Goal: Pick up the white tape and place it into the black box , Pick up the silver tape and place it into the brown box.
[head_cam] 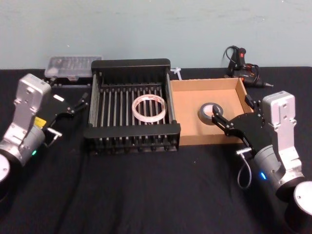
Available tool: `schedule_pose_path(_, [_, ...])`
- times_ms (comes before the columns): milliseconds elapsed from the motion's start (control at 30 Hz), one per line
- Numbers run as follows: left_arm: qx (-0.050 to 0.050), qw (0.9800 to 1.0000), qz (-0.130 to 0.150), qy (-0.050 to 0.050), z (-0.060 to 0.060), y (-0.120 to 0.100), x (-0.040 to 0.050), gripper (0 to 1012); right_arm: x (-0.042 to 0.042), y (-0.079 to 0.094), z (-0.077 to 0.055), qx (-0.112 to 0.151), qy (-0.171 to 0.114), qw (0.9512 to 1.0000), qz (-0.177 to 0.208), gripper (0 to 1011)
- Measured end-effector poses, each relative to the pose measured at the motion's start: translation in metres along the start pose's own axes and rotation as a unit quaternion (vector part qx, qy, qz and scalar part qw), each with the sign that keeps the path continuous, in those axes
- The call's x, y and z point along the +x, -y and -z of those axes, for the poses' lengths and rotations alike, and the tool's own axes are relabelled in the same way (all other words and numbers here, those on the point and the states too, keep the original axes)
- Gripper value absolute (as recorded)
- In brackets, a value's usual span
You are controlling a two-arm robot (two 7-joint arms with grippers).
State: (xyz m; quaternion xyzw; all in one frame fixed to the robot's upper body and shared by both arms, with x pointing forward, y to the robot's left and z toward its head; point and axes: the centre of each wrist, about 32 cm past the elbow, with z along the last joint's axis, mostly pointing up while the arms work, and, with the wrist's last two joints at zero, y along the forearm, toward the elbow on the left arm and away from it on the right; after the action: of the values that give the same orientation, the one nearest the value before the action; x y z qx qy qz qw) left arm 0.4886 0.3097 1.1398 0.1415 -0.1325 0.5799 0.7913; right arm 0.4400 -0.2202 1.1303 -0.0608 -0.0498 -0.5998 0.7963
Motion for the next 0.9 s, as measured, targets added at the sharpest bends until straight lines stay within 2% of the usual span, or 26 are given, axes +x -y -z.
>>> schedule_pose_path(900, [0.000,1.0000,0.000,0.000,0.0000,0.0000,0.0000,1001,-0.0004,-0.0004,0.0000,-0.001,0.000,1.0000,0.001,1000])
